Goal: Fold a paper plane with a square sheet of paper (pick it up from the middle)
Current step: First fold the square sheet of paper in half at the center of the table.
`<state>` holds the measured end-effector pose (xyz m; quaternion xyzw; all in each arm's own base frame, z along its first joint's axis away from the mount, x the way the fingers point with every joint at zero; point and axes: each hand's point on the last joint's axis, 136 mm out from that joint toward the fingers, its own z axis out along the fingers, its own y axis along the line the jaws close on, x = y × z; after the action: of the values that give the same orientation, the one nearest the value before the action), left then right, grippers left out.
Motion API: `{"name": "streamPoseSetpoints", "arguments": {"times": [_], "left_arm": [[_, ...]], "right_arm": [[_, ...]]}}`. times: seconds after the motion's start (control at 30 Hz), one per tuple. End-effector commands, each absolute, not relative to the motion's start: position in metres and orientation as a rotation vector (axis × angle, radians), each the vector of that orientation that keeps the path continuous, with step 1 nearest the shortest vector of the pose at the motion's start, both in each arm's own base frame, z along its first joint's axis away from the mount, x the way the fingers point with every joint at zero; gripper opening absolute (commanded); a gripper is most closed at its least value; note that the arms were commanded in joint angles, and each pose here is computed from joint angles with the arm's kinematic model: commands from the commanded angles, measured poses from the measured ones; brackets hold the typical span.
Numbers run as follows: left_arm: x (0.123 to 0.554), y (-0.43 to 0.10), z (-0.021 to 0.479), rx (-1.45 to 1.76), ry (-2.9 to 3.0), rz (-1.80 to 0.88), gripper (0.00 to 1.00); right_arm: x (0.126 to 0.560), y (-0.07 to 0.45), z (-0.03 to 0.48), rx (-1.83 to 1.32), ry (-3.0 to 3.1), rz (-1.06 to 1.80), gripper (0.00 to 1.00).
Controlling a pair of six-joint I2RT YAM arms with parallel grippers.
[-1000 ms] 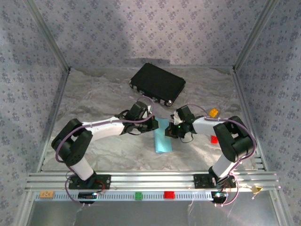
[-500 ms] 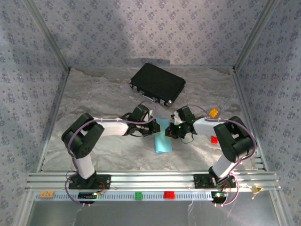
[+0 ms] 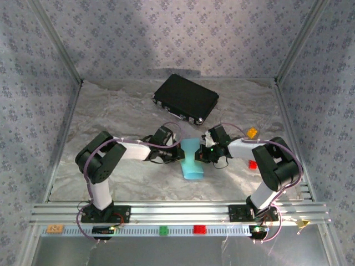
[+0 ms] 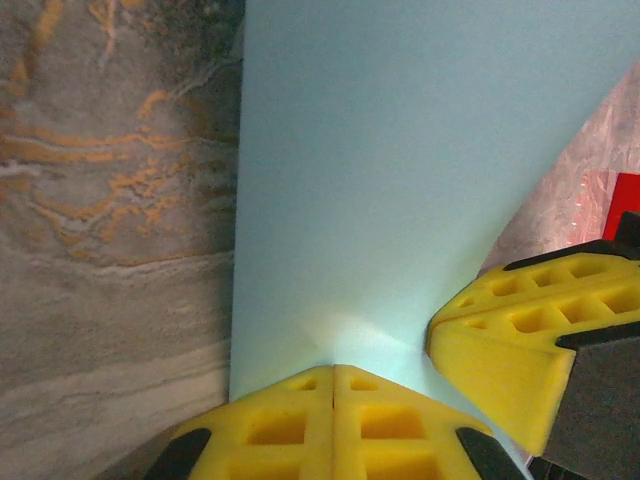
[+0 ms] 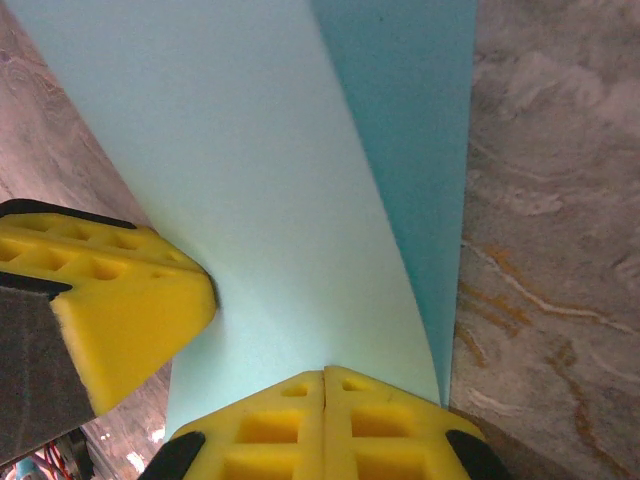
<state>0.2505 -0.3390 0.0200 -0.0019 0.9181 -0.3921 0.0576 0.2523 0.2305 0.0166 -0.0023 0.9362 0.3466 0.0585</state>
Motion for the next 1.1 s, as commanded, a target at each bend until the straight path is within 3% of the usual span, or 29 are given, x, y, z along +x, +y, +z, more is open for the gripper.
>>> {"name": "streamPoseSetpoints", "arguments": {"times": [0.0,0.23,0.5,0.77,1.07], "left_arm": [[0.246,-0.326,0.003,-0.011,2.843,-1.09,0.0],[0.267,-0.341,0.043,0.035,2.751,-1.169,0.0],[0.28,-0.337,0.023,-0.017,2.764,-1.196,0.0],[0.275,-0.314,-0.006,-0.095,2.855,-1.045,0.0],[0.297,-0.341,0.045,0.033,2.751,-1.163,0.0]], "right_arm": [[0.221,0.197,-0.021,0.111,3.024,0.834,0.0],[0.222,0.196,-0.021,0.107,3.025,0.825,0.0],[0.222,0.195,-0.023,0.112,3.027,0.82,0.0],[0.221,0.196,-0.02,0.11,3.023,0.835,0.0],[0.223,0.195,-0.018,0.117,3.015,0.835,0.0]]}}
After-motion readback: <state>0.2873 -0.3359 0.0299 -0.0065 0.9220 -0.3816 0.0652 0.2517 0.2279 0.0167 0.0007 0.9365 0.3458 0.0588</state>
